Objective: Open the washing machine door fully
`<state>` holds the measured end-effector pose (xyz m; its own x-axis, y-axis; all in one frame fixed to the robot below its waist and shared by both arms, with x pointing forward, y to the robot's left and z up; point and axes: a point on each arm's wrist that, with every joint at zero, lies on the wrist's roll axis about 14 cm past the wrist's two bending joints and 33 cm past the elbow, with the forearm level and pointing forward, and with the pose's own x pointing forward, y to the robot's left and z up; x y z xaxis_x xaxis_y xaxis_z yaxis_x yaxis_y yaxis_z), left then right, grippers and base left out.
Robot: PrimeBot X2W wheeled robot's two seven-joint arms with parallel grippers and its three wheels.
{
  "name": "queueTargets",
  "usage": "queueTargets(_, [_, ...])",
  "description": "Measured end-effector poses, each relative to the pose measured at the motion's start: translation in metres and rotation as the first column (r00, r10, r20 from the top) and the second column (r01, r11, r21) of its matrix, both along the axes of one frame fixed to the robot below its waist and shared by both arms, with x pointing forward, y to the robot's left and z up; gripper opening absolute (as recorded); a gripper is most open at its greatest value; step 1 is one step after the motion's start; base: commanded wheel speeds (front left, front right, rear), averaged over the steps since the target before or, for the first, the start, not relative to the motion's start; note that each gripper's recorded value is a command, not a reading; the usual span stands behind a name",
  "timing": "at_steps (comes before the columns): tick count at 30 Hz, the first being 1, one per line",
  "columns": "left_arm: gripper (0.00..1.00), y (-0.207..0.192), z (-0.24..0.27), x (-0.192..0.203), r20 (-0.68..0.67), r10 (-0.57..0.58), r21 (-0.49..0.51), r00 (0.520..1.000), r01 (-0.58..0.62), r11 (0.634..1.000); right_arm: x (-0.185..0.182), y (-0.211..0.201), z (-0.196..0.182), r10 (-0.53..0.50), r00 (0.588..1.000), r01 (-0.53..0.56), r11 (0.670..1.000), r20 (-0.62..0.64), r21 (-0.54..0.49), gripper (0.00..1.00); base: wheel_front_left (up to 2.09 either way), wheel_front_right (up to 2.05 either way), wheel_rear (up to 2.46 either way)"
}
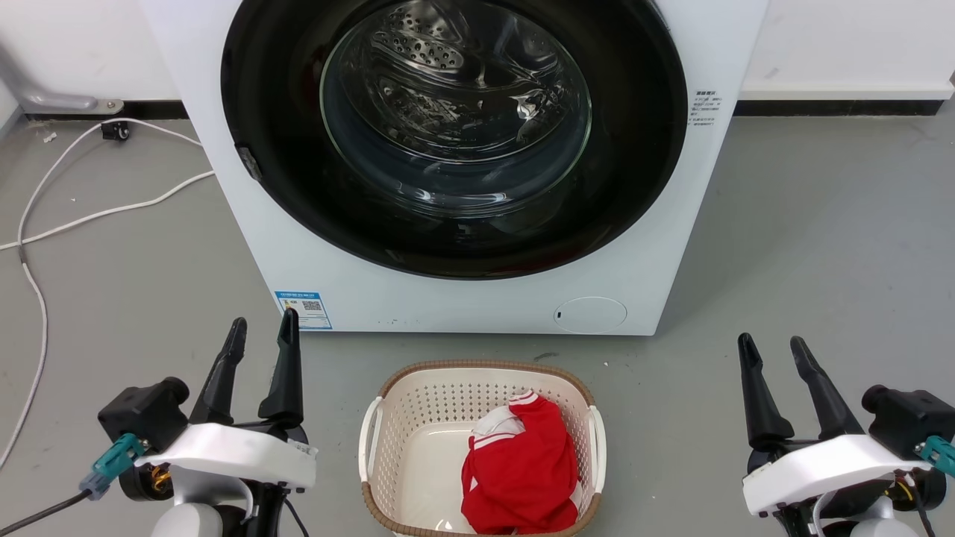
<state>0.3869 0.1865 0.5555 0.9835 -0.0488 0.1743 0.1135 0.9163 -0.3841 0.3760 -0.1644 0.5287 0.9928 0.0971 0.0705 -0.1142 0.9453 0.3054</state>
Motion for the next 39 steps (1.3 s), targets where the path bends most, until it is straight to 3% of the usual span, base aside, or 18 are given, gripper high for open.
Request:
queueTargets(20, [1.00, -0.007, -0.001, -0.002, 0.026, 0.005, 0.209, 1.000, -0.010, 0.978, 0.000, 0.009, 0.005, 0.028, 0.999, -0.020, 0.979, 0.037, -0.205, 1.00, 0.00, 0.00, 0.00])
queueTargets(39, [1.00, -0.008, 0.007, -0.005, 0.082, 0.017, 0.323, 0.996, -0.043, 0.946, -0.002, 0.014, 0.014, 0.043, 0.996, -0.018, 0.954, 0.076, -0.300, 1.00, 0.00, 0.00, 0.00])
